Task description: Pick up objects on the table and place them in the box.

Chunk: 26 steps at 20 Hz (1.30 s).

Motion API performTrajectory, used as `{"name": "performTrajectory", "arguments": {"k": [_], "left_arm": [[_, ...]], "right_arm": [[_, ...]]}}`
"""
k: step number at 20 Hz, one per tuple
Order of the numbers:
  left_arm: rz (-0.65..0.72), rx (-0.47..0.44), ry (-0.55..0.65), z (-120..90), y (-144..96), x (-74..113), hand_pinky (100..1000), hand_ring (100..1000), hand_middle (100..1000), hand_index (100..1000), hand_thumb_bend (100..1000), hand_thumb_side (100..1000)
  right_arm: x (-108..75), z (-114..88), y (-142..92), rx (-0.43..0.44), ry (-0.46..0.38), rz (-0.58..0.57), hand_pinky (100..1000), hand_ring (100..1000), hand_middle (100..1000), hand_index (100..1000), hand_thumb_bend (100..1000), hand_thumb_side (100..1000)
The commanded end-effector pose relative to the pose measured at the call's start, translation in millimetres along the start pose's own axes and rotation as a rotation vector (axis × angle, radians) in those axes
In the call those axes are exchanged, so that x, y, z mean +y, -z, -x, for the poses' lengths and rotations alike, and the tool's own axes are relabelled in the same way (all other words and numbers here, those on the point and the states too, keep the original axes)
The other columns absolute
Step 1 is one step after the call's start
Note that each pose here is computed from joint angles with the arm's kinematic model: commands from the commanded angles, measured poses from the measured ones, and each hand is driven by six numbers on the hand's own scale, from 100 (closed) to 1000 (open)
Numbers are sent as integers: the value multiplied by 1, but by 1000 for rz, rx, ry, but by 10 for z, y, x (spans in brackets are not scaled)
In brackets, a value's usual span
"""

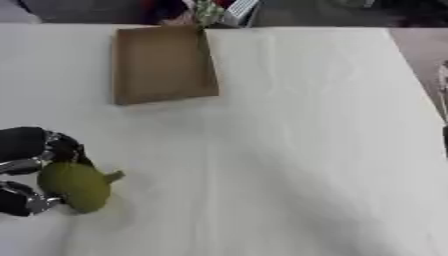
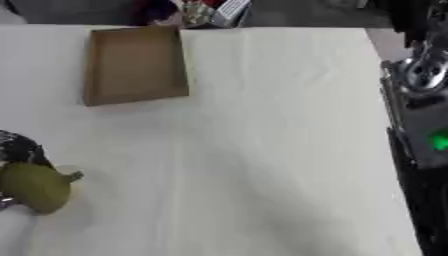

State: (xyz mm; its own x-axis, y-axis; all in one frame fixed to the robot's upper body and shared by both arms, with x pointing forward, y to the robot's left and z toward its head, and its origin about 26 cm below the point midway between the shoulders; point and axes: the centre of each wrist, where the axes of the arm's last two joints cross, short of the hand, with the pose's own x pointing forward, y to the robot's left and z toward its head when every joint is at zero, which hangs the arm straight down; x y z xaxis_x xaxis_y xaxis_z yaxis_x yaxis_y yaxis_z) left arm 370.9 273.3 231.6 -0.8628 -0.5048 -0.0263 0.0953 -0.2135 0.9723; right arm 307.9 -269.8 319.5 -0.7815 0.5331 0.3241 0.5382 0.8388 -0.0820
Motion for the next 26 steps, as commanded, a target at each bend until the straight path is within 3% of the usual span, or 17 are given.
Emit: {"name": "performTrajectory", "arguments": {"k": [1, 10, 17, 26], "left_arm": [[230, -176, 232, -26, -101, 224, 557, 531, 566, 755, 100, 100], [145, -128, 247, -59, -218, 411, 532, 513, 549, 738, 100, 100], [-43, -68, 282, -38, -322, 624, 508, 500, 540, 718, 119, 100], [-257, 15, 260, 277, -338, 646, 482, 479, 521, 697, 100, 100]], "right_arm": [[-50, -53, 61, -27, -1, 16, 829, 751, 638, 862, 100, 610], [-59, -54, 68, -28, -5, 16, 830, 751, 637, 863, 100, 610], [-65, -57, 78, -35, -7, 23, 829, 750, 638, 862, 100, 611], [-59, -61, 84, -42, -7, 30, 829, 750, 639, 862, 100, 612]]}}
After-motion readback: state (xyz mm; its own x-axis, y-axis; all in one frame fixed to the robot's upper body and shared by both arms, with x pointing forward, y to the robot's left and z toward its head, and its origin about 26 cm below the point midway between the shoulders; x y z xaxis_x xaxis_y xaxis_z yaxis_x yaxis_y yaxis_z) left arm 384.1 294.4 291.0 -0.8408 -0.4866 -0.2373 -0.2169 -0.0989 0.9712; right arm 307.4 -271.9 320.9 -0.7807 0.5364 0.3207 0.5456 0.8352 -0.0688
